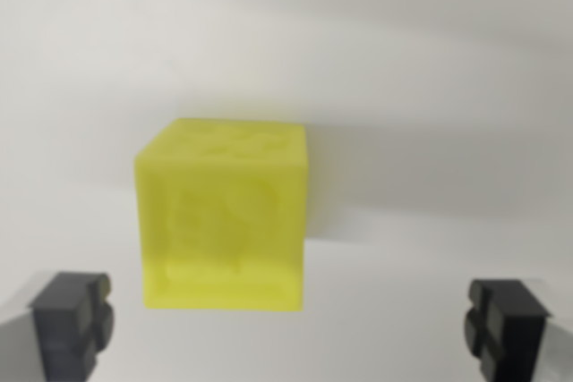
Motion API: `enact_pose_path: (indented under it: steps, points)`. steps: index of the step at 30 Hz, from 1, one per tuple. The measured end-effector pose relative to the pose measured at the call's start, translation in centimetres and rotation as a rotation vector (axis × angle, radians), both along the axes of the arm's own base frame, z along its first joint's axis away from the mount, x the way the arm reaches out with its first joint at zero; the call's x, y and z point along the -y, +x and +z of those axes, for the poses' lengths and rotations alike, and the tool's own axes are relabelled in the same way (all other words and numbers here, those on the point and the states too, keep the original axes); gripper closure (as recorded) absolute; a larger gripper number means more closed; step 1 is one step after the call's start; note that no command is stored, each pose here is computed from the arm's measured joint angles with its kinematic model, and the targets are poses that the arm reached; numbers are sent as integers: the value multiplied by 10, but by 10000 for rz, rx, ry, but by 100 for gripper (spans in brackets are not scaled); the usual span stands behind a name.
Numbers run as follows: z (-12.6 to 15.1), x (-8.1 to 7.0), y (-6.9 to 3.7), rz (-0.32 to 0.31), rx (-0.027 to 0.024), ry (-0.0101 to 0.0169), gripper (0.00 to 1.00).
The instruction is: Pick yellow cube
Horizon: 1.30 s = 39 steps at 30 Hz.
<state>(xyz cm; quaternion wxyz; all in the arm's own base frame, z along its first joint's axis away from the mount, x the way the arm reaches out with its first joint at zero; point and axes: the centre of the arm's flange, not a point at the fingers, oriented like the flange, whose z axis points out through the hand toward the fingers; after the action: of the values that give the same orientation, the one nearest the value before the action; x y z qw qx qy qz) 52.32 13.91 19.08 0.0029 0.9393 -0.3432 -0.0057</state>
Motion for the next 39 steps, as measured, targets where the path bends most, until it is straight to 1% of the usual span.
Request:
enact_pose_path:
  steps: [9, 12, 31, 38, 39]
  points:
    - [-22, -17, -6, 166, 70, 12, 0]
    - [-28, -21, -7, 192, 75, 11, 0]
    - [-73, -22, -8, 241, 104, 17, 0]
    - [-77, -22, -9, 252, 113, 17, 0]
    - [-77, -22, -9, 253, 113, 17, 100]
